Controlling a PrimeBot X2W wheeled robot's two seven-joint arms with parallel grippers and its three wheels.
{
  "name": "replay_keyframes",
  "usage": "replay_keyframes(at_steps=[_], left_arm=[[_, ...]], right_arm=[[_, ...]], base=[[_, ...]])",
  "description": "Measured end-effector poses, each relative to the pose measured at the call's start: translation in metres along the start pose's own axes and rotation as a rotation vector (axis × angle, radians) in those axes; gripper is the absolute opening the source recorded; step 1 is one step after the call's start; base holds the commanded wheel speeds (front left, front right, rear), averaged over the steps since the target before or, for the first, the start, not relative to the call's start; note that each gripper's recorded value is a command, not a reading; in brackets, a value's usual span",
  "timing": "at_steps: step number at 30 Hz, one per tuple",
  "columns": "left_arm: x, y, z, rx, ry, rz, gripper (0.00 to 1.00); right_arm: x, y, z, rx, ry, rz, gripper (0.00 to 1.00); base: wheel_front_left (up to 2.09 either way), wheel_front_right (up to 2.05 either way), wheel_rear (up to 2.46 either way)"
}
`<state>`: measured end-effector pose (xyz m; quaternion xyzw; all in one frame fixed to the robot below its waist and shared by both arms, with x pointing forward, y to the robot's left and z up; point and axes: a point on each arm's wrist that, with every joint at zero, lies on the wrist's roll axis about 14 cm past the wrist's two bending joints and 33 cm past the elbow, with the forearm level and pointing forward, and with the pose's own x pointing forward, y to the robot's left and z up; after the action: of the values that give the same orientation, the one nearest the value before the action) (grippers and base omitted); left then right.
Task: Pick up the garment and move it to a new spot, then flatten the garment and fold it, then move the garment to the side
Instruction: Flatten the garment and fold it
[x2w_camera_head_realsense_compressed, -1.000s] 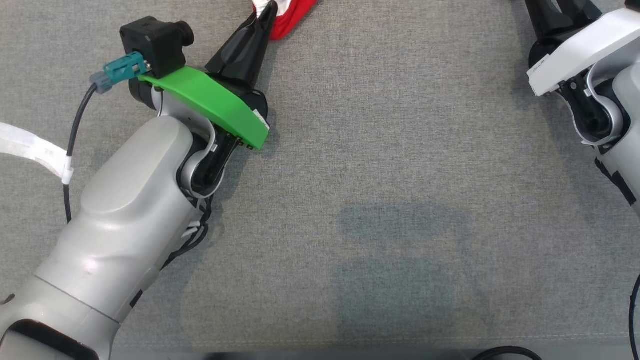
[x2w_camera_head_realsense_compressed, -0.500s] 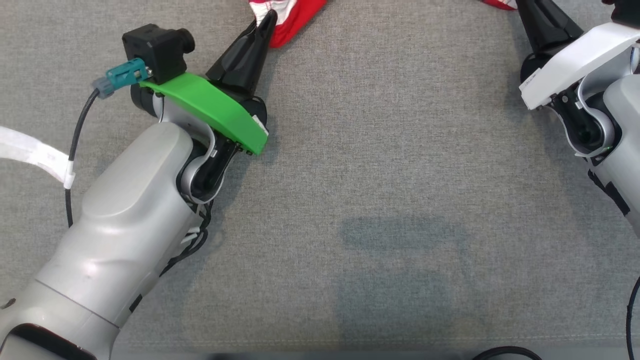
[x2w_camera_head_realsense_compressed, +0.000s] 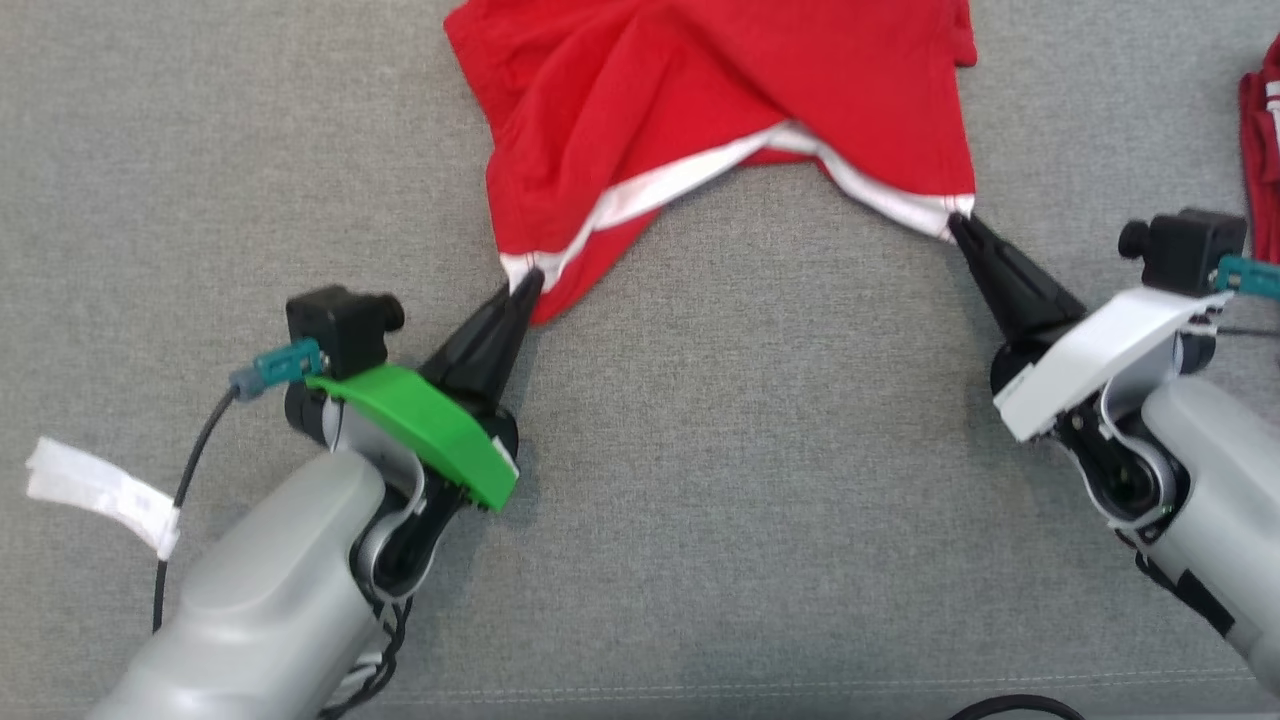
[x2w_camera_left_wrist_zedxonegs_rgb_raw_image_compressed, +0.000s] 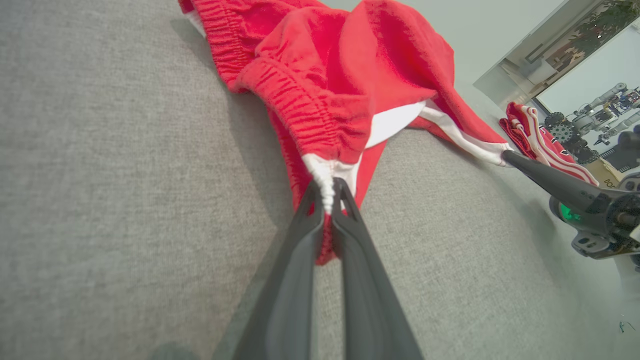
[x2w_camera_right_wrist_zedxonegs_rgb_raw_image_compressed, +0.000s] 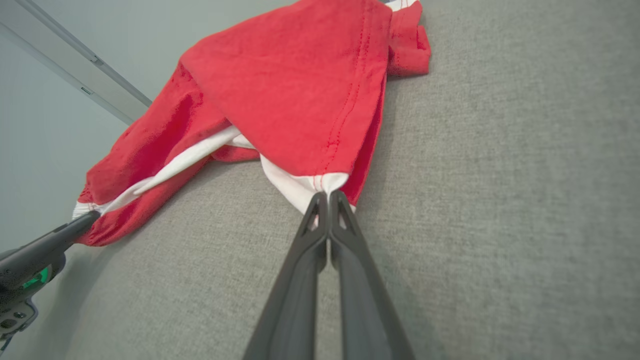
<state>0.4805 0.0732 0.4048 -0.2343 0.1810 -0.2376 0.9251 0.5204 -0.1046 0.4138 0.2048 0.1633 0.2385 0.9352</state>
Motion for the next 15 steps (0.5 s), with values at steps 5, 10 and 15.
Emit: replay_keyframes(at_steps=[5, 10, 15], left_arm=[[-0.034, -0.005, -0.020, -0.044, 0.050, 0.015, 0.00], [-0.048, -0.009, -0.017, -0.044, 0.048, 0.017, 0.00], [-0.053, -0.016, -0.012, -0.047, 0.029, 0.014, 0.99]], right_arm=[[-0.035, 0.006, -0.008, 0.043, 0.007, -0.024, 0.00], [-0.052, 0.008, 0.001, 0.033, -0.019, -0.044, 0.00], [-0.060, 0.011, 0.000, -0.021, -0.010, -0.054, 0.76]], base=[[0.00, 0.00, 0.00], [0.00, 0.00, 0.00], [0.00, 0.00, 0.00]])
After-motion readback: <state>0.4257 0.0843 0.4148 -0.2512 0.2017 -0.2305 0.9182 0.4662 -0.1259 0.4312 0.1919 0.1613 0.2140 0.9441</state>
